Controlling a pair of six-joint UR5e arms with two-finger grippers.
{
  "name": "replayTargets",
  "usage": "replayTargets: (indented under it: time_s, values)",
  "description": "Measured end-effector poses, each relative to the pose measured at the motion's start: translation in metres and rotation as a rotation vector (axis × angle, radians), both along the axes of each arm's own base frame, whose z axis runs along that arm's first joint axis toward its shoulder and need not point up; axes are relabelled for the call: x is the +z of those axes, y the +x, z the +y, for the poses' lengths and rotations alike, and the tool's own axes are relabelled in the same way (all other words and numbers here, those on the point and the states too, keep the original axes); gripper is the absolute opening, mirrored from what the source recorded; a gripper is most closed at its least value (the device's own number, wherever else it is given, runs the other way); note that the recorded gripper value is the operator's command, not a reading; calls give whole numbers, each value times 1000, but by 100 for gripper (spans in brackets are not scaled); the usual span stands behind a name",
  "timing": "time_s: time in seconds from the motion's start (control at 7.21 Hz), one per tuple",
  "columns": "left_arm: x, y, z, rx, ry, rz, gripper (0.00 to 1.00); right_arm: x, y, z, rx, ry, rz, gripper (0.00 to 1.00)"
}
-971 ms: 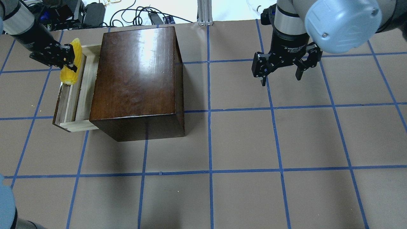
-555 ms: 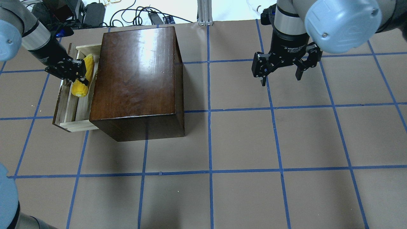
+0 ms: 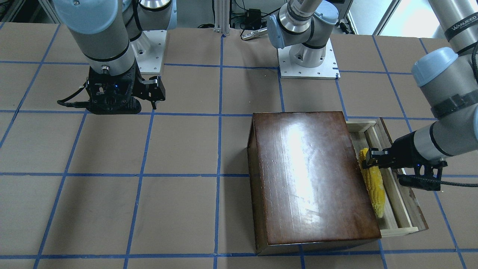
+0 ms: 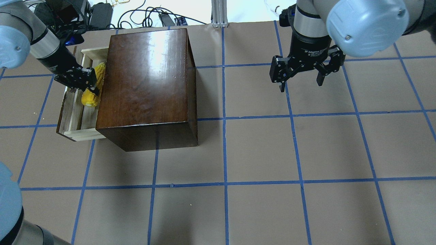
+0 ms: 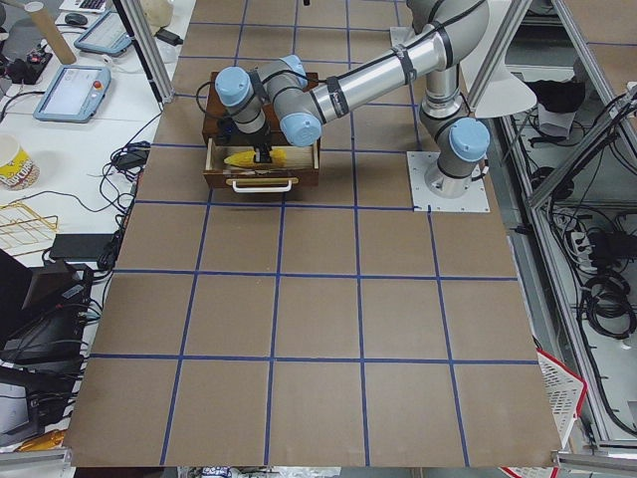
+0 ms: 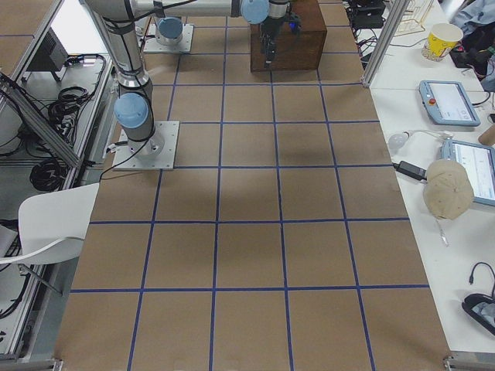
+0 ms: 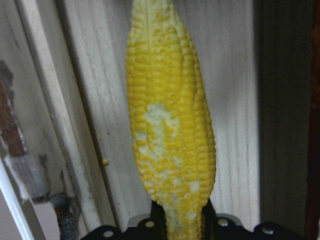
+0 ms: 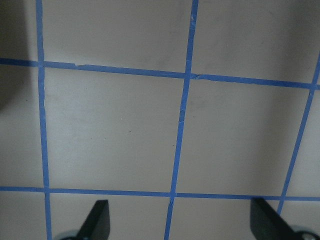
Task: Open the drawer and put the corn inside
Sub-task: 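Lower the corn cob into the drawer and open the left gripper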
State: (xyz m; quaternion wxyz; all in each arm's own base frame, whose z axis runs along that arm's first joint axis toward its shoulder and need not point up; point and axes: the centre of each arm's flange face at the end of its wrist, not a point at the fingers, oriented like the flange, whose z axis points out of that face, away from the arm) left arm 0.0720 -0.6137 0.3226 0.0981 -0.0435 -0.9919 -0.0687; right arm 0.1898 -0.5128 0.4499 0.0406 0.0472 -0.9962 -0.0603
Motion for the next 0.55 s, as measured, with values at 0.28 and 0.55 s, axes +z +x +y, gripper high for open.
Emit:
replayTargets:
  time_s: [0.28, 0.55]
  values:
    - [-5, 0, -1, 6, 8, 10, 100, 0, 0, 0, 0, 0, 0, 100]
    - [-4, 0, 0, 6, 8, 10, 100, 0, 0, 0, 0, 0, 0, 100]
